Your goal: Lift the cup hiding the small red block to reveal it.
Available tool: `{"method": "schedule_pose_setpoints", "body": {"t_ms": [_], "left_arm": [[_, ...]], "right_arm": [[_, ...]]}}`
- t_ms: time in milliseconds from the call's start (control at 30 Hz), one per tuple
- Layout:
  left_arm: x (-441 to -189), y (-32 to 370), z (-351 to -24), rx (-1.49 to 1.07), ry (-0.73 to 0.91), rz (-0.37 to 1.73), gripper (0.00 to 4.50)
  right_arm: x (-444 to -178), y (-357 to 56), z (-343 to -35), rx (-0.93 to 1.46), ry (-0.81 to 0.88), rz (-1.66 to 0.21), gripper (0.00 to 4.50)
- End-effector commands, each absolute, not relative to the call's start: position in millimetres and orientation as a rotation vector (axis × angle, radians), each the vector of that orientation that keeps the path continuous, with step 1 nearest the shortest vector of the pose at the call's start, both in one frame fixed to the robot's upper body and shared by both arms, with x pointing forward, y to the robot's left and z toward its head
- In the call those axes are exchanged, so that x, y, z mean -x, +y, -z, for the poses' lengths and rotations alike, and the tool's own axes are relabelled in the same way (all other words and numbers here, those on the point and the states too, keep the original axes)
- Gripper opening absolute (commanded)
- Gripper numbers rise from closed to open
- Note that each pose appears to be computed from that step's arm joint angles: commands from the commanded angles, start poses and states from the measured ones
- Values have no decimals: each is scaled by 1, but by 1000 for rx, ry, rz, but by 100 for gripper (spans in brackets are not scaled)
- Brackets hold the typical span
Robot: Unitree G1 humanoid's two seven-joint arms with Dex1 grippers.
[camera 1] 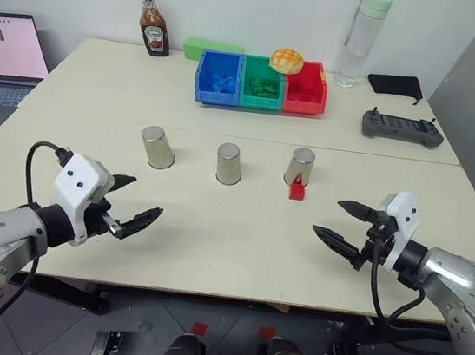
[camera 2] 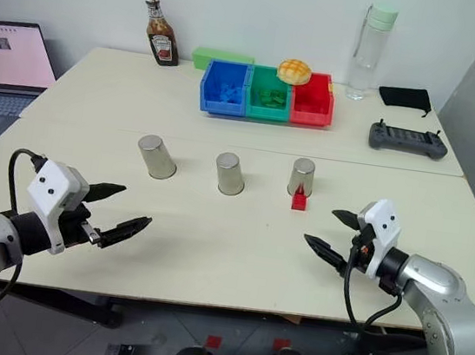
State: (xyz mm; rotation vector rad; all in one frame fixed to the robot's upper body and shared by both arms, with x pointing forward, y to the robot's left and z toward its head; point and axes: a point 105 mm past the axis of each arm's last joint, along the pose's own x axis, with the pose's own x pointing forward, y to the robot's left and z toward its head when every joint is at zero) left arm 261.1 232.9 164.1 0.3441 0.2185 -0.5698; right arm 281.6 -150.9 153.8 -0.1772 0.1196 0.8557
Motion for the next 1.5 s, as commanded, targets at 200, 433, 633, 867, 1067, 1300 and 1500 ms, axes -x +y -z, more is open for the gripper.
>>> {"method": "schedule_pose_setpoints", "body": {"t_ms": [200, 433, 633, 867, 1067, 1300, 1500], "left_arm": [[-264, 233, -181, -386, 133, 566, 450], [-269, 236, -188, -343, 111, 573, 450], [-264, 235, -182, -334, 141, 598, 450], [-260, 233, -181, -317, 154, 618, 450], [-258, 235, -178, -328, 171, 620, 450], [-259, 236, -176, -338, 180, 627, 450], [-259, 236, -176, -337, 181, 629, 450]], "right_arm": [[-279, -152, -164, 203, 82, -874, 446], [-280, -152, -164, 207, 79, -881, 446], [-282, -156, -163, 214, 70, -862, 446], [-282, -151, -163, 227, 56, -883, 446], [-281, -150, -162, 226, 64, -894, 446], [-277, -153, -159, 221, 72, -922, 446], [-275, -154, -157, 227, 75, -931, 446]]}}
